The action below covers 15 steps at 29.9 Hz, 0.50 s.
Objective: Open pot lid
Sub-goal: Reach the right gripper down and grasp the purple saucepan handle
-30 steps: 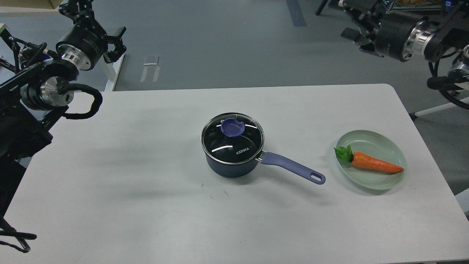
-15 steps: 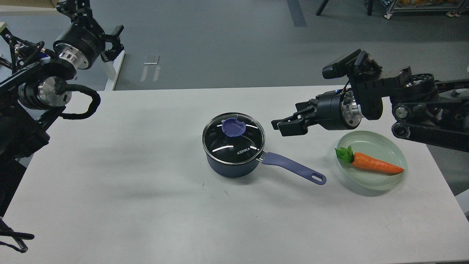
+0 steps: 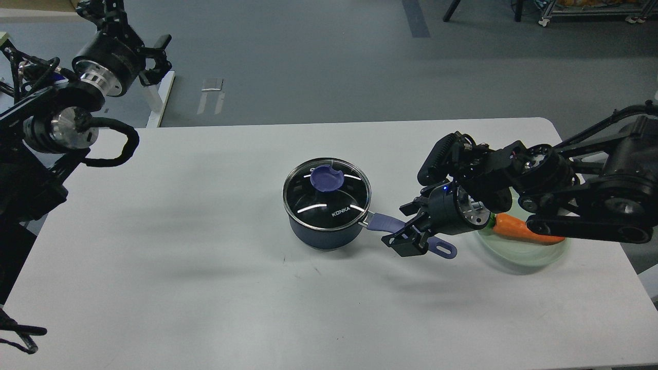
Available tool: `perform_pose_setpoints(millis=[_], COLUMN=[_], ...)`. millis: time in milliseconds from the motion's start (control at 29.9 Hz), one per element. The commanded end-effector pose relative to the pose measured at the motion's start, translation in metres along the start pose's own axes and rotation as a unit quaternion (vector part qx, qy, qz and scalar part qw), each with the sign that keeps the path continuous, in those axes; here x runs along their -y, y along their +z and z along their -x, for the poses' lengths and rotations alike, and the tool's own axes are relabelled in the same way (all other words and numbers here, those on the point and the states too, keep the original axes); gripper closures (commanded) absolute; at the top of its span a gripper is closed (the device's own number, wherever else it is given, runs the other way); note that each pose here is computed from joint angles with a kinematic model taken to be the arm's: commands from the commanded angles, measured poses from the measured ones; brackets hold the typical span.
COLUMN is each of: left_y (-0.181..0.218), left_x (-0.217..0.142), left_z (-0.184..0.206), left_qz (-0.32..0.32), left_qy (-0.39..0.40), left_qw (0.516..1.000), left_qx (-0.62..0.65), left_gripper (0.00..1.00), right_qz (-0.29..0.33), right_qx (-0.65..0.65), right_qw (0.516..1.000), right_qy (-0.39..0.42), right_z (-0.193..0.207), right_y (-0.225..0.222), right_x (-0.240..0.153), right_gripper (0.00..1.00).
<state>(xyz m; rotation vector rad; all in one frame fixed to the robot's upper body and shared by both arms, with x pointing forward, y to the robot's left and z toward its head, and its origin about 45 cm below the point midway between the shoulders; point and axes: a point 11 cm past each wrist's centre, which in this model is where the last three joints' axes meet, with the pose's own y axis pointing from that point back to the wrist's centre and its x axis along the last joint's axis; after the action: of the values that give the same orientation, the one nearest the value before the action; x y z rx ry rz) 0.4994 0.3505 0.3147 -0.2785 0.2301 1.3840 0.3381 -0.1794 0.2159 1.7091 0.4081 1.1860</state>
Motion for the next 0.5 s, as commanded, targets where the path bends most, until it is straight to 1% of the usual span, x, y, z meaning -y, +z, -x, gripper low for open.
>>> perform_pose_setpoints(millis=[0,134,368,468], left_y=[0.0041,0.0040,0.0027,-0.0011], left_x=[-0.0024,-0.0029,-0.0022,-0.0011], left_z=[-0.0060,-0.0070,-0.0054,-0.0005], left_qz=[0.002,0.002,-0.001,-0.009], left_qy=[0.005,0.006,0.004,-0.006], left_qw=[1.000,1.000,1.000,0.999], left_qx=[0.005,0.005,0.009,0.040], left_gripper=[0.01,0.01,0.01,0.01], right_qz=[0.003,0.006,0.003,0.005], right_qx=[0.000,0.000,0.008,0.012], right_qw=[1.000,1.000,1.000,1.000], right_qy=[-0.011,-0.013,-0.016,-0.016], right_z=[0.0077,0.0090,0.0139,0.0156], right_y=[0.0017,0.0025,0.0016,0.0031], right_x=[0.0028,0.0029,0.0048,0.0035], right_gripper=[0.34,0.36,0.57,0.66])
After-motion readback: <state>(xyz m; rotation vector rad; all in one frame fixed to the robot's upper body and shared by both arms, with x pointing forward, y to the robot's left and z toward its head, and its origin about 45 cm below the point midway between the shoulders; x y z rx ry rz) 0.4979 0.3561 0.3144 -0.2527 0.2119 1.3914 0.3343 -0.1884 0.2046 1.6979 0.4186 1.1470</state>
